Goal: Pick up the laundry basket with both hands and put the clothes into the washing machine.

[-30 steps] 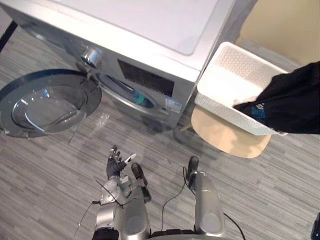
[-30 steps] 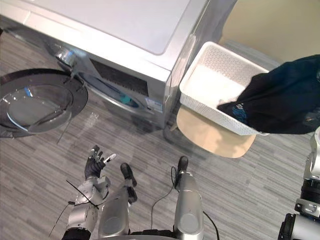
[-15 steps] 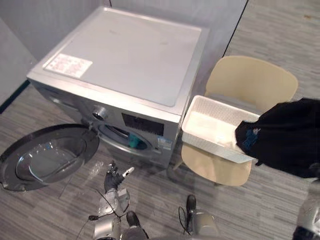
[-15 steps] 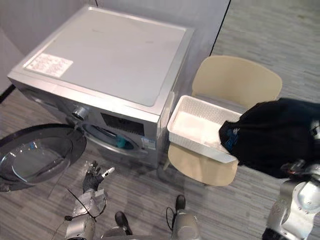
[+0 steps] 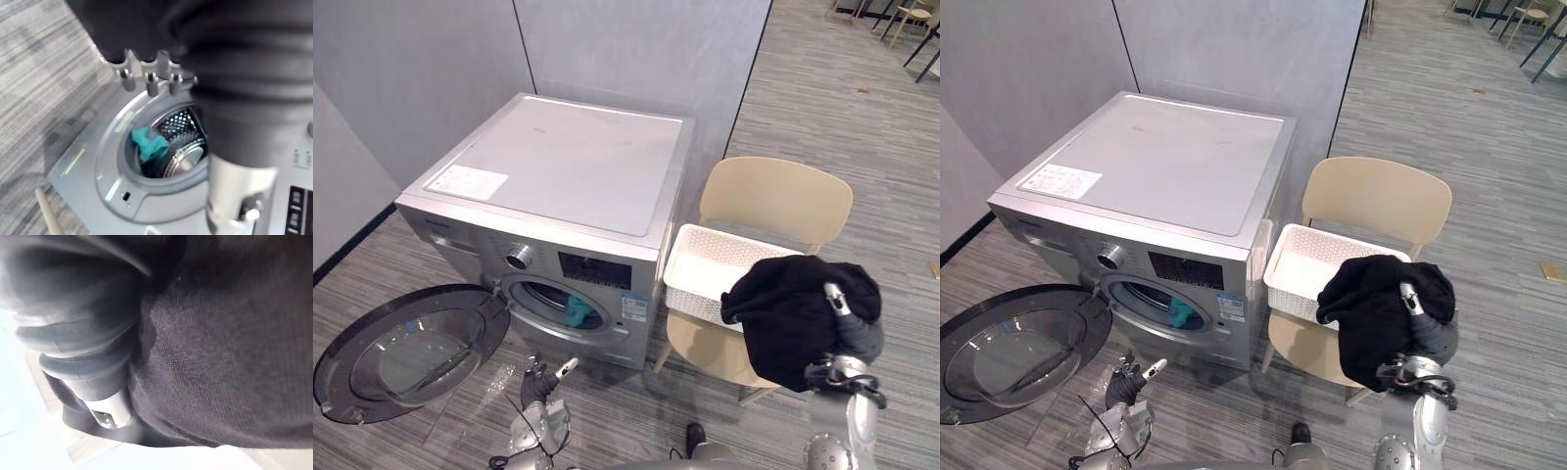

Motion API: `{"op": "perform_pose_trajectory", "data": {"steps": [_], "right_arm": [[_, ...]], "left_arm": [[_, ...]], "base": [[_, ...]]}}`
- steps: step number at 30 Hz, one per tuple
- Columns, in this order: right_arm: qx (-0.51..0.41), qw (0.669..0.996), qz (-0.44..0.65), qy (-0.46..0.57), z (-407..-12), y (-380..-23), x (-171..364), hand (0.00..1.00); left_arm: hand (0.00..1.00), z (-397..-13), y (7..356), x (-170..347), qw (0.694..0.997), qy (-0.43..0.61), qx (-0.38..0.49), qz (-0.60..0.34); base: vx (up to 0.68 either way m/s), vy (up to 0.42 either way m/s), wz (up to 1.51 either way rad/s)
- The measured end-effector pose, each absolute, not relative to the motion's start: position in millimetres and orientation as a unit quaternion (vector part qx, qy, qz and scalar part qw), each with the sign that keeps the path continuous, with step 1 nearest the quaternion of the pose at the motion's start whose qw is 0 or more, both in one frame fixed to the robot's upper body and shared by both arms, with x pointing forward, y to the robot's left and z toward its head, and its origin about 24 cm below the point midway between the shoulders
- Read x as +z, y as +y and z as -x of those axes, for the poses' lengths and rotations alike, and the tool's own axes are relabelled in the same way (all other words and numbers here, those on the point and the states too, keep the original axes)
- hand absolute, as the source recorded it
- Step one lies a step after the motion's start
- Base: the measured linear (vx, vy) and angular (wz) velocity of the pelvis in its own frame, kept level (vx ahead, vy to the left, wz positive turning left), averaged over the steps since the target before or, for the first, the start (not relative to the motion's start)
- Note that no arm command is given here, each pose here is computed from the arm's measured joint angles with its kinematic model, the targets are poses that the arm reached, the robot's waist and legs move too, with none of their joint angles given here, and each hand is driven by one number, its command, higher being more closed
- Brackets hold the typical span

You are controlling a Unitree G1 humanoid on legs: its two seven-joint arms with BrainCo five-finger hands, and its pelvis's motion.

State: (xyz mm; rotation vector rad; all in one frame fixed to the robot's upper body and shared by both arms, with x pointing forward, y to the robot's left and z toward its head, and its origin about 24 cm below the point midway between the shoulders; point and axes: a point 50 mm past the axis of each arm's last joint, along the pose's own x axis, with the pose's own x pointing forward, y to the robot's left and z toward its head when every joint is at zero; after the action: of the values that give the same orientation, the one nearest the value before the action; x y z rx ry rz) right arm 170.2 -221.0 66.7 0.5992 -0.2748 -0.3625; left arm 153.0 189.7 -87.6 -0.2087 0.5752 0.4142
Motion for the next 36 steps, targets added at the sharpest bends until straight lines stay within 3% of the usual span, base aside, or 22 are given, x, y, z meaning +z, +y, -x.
{"op": "perform_pose_trajectory", "data": {"steps": [7,18,24,36], "right_arm": [[-0.130,0.929,-0.328,-0.111,-171,-196,63,1.00],[-0.138,0.930,-0.322,-0.113,-147,-197,70,1.00],[-0.107,0.920,-0.352,-0.132,-147,-186,83,1.00],[-0.108,0.909,-0.379,-0.136,-146,-183,86,1.00]], "left_arm": [[0.00,-158,185,-85,0.935,0.275,0.204,0.096],[0.00,-177,151,-72,0.957,0.249,0.122,0.085],[0.00,-187,153,-53,0.967,0.201,0.122,0.094],[0.00,-182,155,-52,0.965,0.200,0.134,0.103]], "base": [[-0.09,0.078,-0.23],[0.06,-0.069,0.16],[0.06,-0.036,0.01],[0.10,0.256,-0.20]]}}
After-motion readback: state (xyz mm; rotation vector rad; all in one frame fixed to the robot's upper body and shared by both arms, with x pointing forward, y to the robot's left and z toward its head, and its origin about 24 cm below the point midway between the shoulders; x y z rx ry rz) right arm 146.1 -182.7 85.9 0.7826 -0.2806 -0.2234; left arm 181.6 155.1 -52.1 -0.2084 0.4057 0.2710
